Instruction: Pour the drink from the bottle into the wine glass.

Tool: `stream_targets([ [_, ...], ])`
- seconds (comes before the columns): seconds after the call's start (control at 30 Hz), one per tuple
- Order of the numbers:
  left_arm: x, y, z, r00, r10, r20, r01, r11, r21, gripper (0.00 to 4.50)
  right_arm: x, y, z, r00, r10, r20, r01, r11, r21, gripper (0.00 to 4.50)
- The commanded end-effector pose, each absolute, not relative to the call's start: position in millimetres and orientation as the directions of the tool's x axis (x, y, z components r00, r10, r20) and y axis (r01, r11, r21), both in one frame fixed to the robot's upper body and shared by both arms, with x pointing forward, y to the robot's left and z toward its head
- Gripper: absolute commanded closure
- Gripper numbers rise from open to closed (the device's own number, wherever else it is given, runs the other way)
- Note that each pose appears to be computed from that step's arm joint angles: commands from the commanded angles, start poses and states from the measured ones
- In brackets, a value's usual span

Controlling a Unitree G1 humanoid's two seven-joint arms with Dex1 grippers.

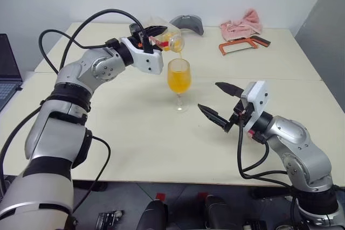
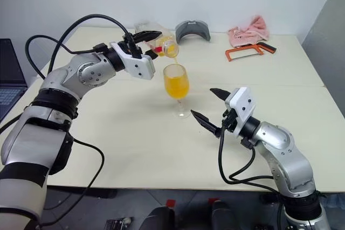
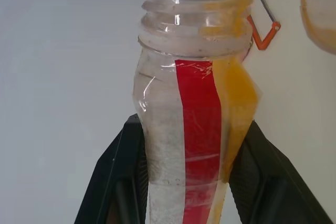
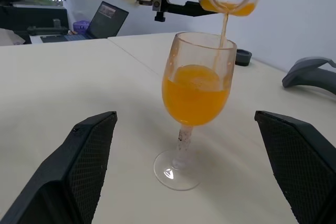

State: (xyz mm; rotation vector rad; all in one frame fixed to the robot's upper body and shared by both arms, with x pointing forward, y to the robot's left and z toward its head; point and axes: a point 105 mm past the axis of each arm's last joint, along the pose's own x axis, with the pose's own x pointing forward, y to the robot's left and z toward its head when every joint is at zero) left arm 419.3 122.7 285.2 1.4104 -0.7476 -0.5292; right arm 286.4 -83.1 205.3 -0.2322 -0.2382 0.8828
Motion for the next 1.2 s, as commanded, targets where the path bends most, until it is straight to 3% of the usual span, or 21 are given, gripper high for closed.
stream_targets([
  [0.03, 417, 126, 304, 0.666, -0.704, 0.248, -0.039, 0.299, 0.953, 2.84, 284, -79, 219, 0.596, 0.786, 0.165, -0.706, 0.61, -0.359, 0.0],
  [0.27, 421, 143, 295, 0.725, -0.623, 0.293, 0.183, 0.585, 0.791, 2.84, 285, -70, 223, 0.553, 0.82, 0.146, -0.727, 0.561, -0.395, 0.0],
  [0.57, 411, 223, 249, 0.886, -0.385, 0.258, 0.301, 0.901, 0.312, 2.84, 285, -35, 218, 0.469, 0.882, 0.042, -0.839, 0.46, -0.29, 0.0],
  [0.87, 394, 291, 197, 0.974, -0.168, 0.152, 0.154, 0.983, 0.098, 2.84, 291, 4, 216, 0.398, 0.916, -0.045, -0.879, 0.366, -0.305, 0.0],
  [1.2, 394, 301, 175, 0.982, -0.158, 0.108, 0.151, 0.986, 0.069, 2.84, 295, 16, 215, 0.391, 0.919, -0.058, -0.875, 0.351, -0.333, 0.0],
])
